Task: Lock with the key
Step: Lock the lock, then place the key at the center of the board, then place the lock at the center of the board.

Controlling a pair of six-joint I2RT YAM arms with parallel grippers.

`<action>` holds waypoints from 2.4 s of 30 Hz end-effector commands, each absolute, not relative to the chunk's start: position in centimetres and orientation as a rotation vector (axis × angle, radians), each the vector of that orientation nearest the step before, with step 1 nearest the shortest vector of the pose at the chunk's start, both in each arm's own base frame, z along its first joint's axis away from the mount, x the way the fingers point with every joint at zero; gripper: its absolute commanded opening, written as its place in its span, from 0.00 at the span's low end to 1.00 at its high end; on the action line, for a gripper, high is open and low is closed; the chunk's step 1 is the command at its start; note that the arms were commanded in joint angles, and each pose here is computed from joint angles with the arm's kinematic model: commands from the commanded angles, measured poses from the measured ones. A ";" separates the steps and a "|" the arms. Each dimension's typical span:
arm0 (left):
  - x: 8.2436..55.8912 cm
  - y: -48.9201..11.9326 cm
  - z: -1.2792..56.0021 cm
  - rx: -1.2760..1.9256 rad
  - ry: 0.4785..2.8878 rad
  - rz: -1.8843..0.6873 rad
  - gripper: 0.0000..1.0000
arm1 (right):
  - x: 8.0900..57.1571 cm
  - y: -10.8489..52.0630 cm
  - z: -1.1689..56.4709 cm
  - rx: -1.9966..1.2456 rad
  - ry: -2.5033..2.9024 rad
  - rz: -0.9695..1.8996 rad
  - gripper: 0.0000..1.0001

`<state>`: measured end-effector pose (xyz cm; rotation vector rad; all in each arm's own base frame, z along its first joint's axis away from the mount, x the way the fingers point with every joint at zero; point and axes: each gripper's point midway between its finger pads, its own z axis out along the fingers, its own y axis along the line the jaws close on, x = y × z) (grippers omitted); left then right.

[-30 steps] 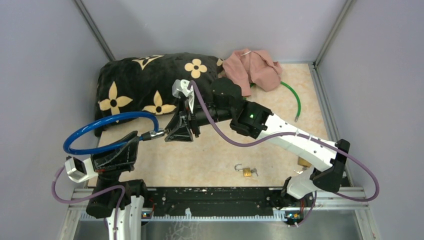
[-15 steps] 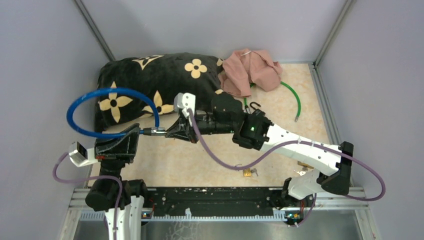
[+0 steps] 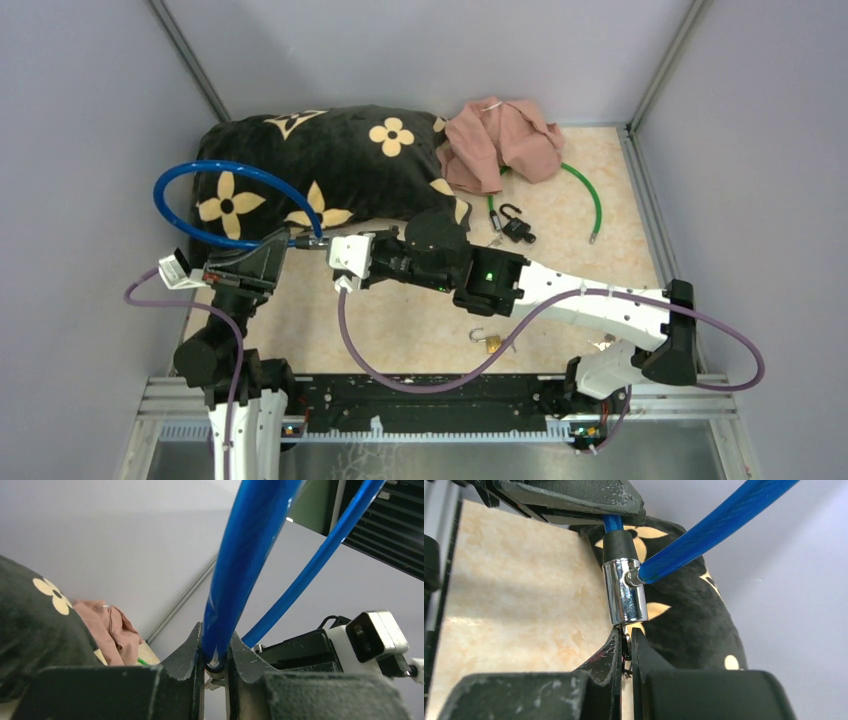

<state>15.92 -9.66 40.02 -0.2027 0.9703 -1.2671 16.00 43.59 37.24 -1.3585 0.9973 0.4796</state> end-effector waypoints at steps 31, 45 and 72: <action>16.3 -7.2 40.3 -0.121 0.938 -0.852 0.00 | 21.2 31.5 28.7 -1.122 1.326 0.518 0.00; 18.0 -13.3 13.6 -0.590 2.088 -1.305 0.00 | 19.0 35.2 27.2 -1.051 1.477 0.763 0.00; 17.2 -9.4 9.0 -1.068 2.192 -0.937 0.99 | 29.1 40.2 20.8 -0.712 1.995 0.561 0.70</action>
